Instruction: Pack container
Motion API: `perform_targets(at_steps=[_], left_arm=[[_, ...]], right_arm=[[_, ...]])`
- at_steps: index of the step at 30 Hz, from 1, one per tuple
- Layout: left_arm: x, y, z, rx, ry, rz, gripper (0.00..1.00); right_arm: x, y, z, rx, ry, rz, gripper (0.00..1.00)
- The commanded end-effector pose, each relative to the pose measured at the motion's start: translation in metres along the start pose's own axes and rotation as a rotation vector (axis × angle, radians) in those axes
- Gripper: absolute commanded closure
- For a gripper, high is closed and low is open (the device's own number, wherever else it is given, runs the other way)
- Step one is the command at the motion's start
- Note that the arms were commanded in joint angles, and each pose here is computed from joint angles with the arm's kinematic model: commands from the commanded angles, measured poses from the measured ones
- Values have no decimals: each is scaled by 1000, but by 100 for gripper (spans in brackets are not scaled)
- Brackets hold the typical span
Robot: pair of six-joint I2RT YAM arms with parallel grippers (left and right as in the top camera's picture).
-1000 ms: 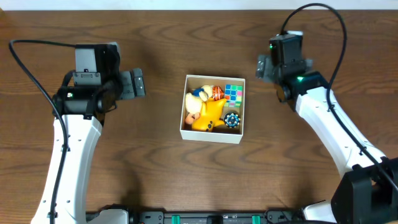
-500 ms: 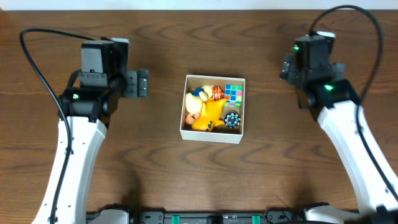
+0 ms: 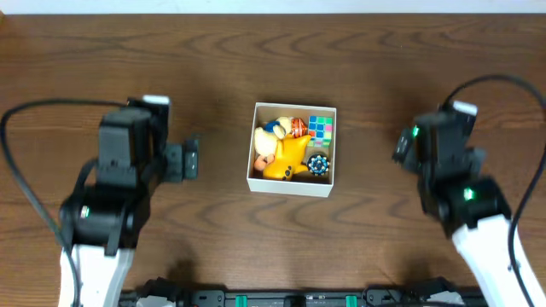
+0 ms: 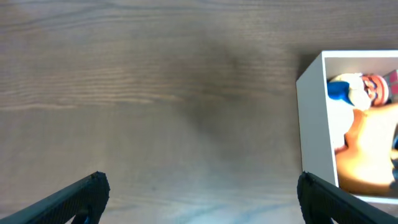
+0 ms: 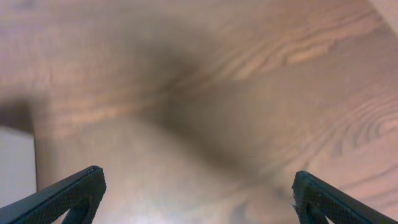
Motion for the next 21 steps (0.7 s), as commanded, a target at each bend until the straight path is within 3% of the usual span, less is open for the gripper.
perform_targets(at_steps=[1, 11, 21], left_arm=[[-18, 19, 5, -18, -13, -26, 2], [-35, 67, 25, -104, -168, -97, 2], [-20, 73, 24, -95, -174, -54, 2]], right_arm=[[-12, 21, -3, 23, -33, -38, 1], [-12, 54, -5, 53, -85, -60, 1], [-10, 55, -4, 46, -81, -50, 1]])
Point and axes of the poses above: each gripper's point midway between its finger pads, its own x axis out along the fingers, its own z axis along the line the jaws close on, y = z × x, the point moved 9 cm from there along -x, back along the fingers, and after that the axes turned 5 degrees about -x, right-handed, at the moved point
